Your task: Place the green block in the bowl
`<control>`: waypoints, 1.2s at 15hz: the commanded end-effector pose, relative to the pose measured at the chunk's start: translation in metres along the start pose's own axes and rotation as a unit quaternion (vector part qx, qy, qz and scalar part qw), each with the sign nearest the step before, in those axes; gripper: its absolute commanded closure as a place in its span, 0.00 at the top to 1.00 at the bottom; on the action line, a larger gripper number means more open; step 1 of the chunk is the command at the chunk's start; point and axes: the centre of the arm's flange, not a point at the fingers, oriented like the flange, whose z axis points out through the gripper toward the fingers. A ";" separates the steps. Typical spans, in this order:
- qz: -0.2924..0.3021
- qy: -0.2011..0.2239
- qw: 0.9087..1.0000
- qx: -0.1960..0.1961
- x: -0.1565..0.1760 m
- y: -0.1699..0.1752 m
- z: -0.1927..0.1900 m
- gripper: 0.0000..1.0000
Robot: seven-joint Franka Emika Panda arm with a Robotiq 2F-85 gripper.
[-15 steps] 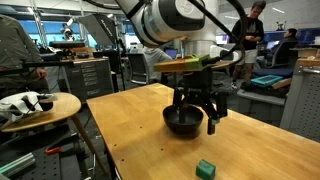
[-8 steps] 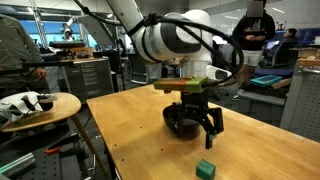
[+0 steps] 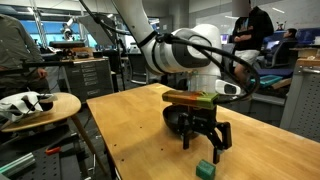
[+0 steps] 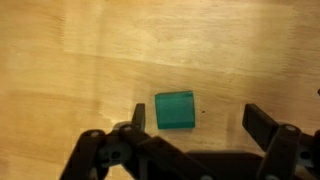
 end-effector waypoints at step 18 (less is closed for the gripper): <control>0.020 -0.044 0.998 0.044 0.012 0.034 0.032 0.60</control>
